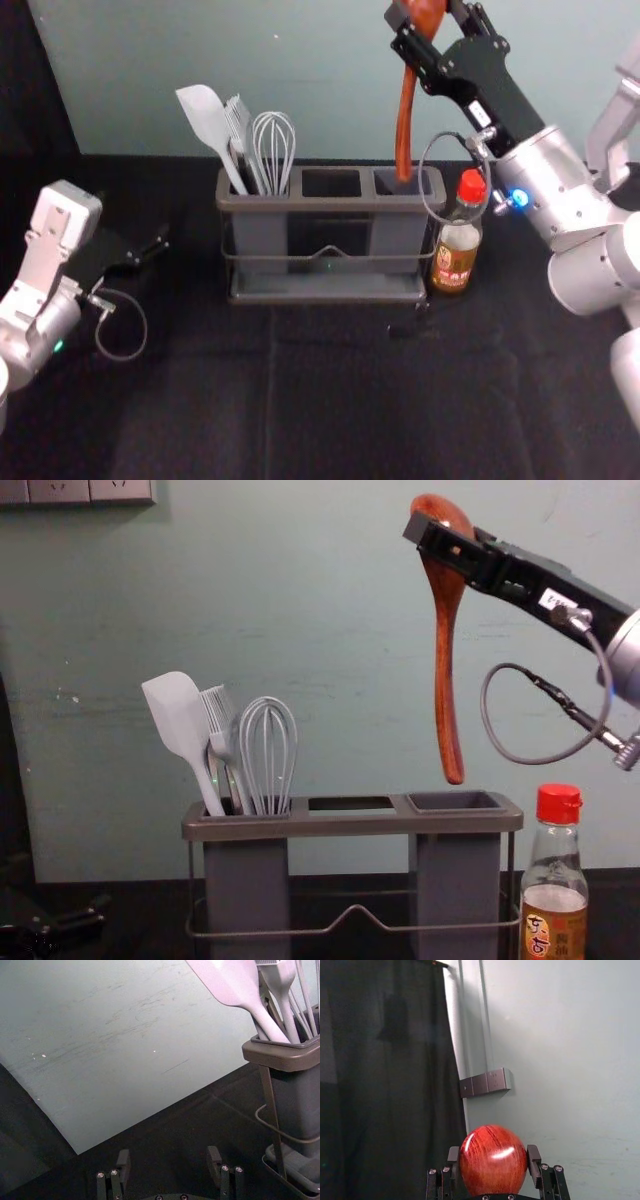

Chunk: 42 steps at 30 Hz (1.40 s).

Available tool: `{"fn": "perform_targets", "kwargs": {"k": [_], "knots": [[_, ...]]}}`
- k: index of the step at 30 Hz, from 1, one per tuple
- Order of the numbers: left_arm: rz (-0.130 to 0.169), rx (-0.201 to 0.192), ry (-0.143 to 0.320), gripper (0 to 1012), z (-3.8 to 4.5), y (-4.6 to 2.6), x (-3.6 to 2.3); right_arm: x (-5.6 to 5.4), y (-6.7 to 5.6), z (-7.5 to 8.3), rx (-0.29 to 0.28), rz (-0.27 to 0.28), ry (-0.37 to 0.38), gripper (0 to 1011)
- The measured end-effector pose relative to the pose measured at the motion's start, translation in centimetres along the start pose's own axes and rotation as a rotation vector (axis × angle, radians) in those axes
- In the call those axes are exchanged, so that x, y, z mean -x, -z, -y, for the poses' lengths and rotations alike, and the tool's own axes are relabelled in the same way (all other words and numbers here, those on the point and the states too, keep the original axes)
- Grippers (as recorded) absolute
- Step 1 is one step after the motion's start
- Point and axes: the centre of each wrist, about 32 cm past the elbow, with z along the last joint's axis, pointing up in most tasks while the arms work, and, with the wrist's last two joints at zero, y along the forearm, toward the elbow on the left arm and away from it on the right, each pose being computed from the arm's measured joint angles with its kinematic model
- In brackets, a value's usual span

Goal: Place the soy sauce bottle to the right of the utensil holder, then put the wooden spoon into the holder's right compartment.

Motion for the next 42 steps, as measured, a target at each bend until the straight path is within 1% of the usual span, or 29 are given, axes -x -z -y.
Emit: {"fn": "perform_targets", "kwargs": {"k": [2, 7, 14, 16, 26, 33, 36, 42], "knots": [[0.0, 0.0, 0.0, 1005, 0.0, 0.0, 0.0, -0.2, 0.5, -0.3, -0.001, -0.004, 0.002, 835], [0.0, 0.0, 0.0, 1005, 0.0, 0.0, 0.0, -0.4, 1.1, -0.6, -0.007, -0.012, 0.01, 835], [0.0, 0.0, 0.0, 1005, 0.0, 0.0, 0.0, -0.4, 2.2, -0.4, -0.008, -0.028, 0.028, 835], [0.0, 0.0, 0.0, 1005, 0.0, 0.0, 0.0, -0.4, 2.8, 0.0, -0.003, -0.034, 0.038, 835], [0.0, 0.0, 0.0, 1005, 0.0, 0.0, 0.0, -0.3, 4.2, 1.2, 0.021, -0.043, 0.064, 835], [0.0, 0.0, 0.0, 1005, 0.0, 0.0, 0.0, -0.2, 5.0, 2.0, 0.04, -0.047, 0.075, 835], [0.0, 0.0, 0.0, 1005, 0.0, 0.0, 0.0, -0.1, 5.4, 2.7, 0.053, -0.051, 0.079, 835], [0.0, 0.0, 0.0, 1005, 0.0, 0.0, 0.0, 0.2, 6.0, 3.7, 0.075, -0.063, 0.086, 835]]}}
